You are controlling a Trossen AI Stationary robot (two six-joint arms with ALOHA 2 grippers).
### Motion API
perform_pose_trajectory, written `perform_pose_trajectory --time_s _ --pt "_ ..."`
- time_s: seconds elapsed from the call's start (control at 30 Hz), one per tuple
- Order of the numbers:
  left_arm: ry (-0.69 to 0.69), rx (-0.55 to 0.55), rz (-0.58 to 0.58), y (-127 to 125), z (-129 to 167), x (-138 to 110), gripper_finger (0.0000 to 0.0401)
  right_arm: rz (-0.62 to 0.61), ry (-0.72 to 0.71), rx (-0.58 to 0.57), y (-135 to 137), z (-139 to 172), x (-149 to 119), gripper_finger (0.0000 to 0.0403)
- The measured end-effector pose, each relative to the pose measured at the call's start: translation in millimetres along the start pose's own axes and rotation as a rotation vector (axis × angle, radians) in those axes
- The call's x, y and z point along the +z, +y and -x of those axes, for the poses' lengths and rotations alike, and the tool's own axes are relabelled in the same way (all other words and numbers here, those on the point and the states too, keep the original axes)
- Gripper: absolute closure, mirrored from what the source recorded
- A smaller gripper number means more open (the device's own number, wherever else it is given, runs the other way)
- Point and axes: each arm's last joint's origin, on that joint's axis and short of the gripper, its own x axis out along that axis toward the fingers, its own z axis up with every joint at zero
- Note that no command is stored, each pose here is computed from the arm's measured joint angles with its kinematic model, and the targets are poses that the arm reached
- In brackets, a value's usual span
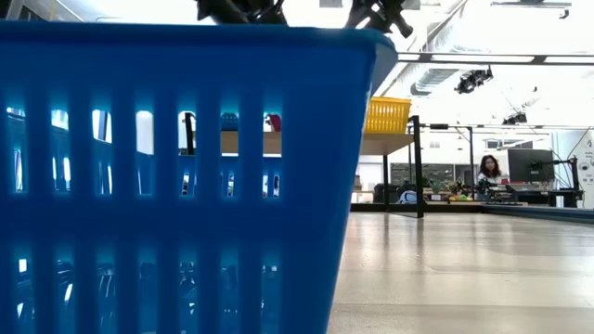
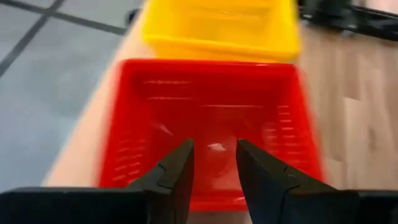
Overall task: Stack baskets on shelf by color
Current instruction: Stack the red basket on top of the red basket on the shelf
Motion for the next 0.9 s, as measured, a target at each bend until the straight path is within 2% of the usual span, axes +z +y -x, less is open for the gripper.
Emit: perform_pose_trajectory --time_s 0.23,0.57,0.63,0.77,0.9 --pt "0.009 -0.056 -0.107 -43 -8 5 0.0295 0.008 0.022 -0.009 -1 0 -2 0.0263" --pt "0.031 -0.152 -0.171 -94 -15 6 0.0297 0.010 0.028 -0.012 -1 0 -3 0.0263" --pt "0.036 -0.154 -0.176 -99 -15 5 0.0298 0.012 0.033 -0.013 -1 0 -3 0.0263" --pt "0.102 -0.062 -0.166 -101 -18 0 0.0298 0.012 0.033 -0.014 -1 0 -3 0.0263" --pt "0.180 -0.048 -0.123 -98 -28 -7 0.0298 0.013 0.033 -0.014 -1 0 -3 0.0263"
